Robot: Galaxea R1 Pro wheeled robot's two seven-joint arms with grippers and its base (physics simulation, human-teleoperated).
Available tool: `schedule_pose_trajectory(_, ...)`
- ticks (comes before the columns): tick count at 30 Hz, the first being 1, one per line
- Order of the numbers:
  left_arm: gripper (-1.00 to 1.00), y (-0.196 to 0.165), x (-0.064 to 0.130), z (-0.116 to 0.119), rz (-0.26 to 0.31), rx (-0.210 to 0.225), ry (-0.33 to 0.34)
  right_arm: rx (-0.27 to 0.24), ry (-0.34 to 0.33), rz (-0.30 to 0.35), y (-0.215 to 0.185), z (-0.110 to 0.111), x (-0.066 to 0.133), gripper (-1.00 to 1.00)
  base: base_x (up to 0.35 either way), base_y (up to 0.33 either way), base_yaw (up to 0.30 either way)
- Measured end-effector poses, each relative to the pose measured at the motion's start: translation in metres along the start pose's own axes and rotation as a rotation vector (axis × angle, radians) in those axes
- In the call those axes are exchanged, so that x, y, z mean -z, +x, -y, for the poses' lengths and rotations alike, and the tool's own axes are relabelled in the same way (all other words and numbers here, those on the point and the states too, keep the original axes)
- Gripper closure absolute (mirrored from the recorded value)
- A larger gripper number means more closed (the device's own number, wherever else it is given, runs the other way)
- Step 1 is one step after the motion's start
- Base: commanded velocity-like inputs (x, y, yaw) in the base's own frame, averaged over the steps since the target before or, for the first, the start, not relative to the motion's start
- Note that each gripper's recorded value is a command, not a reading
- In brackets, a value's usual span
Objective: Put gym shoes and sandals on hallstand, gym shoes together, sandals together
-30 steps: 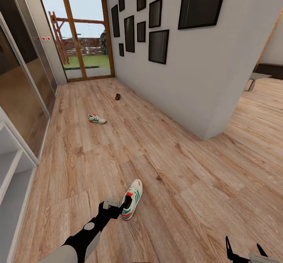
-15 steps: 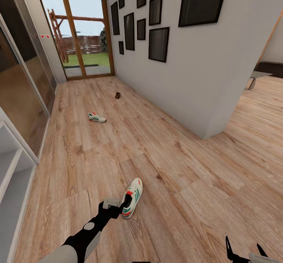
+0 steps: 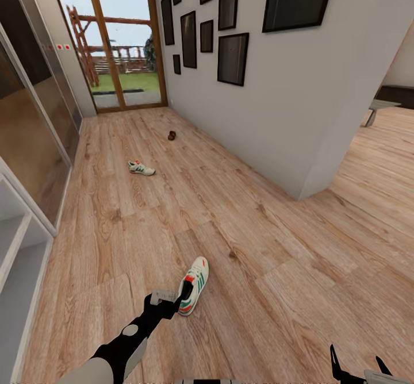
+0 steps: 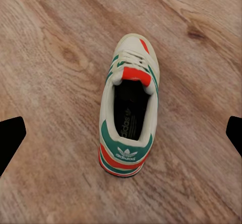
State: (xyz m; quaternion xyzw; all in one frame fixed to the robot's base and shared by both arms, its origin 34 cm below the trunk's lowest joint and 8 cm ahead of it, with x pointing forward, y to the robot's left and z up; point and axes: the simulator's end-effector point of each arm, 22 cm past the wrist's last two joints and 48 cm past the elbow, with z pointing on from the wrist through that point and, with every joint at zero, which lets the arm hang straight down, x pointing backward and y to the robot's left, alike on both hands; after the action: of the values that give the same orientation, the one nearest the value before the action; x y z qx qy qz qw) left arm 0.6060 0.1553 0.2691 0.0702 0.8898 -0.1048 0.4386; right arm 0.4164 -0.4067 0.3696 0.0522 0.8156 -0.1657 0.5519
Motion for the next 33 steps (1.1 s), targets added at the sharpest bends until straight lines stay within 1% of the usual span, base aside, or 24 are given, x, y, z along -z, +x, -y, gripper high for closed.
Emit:
schedule_pose_trajectory(15, -1.00, 0.005, -0.001, 0.000, -0.008, 0.002, 0.003, 0.001, 0.003, -0.007, 0.002, 0.001, 0.000, -1.00, 0.000, 0.000, 0.000)
schedule_pose_trajectory(23, -1.00, 0.005, -0.001, 0.004, -0.007, -0.002, 0.027, 0.001, 0.003, -0.007, 0.003, 0.001, 0.000, -1.00, 0.000, 0.000, 0.000)
schedule_pose_trajectory(28, -1.00, 0.002, 0.000, 0.007, 0.005, -0.005, 0.043, 0.002, 0.003, -0.008, 0.003, 0.001, 0.000, -1.00, 0.000, 0.000, 0.000)
schedule_pose_trajectory(33, -1.00, -0.005, 0.000, 0.010, 0.040, -0.012, 0.057, 0.001, 0.004, -0.008, 0.003, 0.001, 0.000, -1.00, 0.000, 0.000, 0.000)
